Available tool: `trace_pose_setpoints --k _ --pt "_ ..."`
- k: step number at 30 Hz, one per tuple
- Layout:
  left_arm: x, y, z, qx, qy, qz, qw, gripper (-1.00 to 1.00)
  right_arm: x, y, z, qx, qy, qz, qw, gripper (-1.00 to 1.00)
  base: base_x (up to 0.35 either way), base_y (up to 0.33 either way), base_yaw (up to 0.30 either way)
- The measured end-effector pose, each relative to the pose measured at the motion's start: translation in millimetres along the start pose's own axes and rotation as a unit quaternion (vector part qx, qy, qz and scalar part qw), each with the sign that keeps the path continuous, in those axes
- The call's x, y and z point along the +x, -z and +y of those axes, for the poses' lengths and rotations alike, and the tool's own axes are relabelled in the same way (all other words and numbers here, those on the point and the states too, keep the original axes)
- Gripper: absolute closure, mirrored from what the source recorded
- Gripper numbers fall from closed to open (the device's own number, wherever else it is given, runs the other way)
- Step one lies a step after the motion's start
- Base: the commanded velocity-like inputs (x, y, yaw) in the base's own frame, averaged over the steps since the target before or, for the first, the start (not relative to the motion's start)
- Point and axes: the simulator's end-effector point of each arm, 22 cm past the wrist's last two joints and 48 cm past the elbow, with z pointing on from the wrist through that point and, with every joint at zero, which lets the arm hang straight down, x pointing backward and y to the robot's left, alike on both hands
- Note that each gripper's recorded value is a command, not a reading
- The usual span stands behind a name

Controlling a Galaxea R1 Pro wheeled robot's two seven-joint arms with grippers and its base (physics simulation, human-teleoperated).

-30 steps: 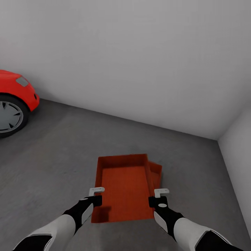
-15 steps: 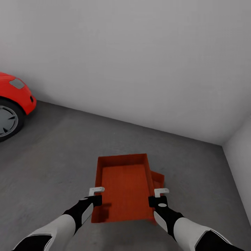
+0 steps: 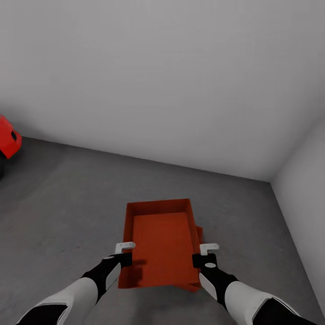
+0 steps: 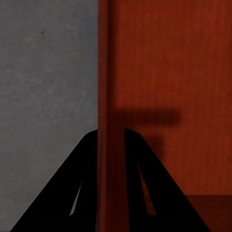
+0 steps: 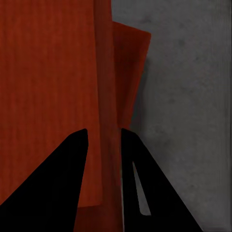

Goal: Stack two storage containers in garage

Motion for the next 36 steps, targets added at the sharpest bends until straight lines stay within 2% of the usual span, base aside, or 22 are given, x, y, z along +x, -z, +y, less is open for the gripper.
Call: trace_pose_setpoints --k 21,36 --pt "-0.4 0.0 0.0 0.000 0.000 0.000 1.0000 1.00 -0.1 0.0 0.0 0.000 0.000 0.000 1.0000 1.00 0.000 0.001 -0.240" --pt "-1.7 0.3 0.3 -0.001 -0.001 -0.001 1.0000 1.00 -0.2 0.1 0.1 -0.001 -0.002 0.000 1.0000 1.00 0.068 0.282 -0.025"
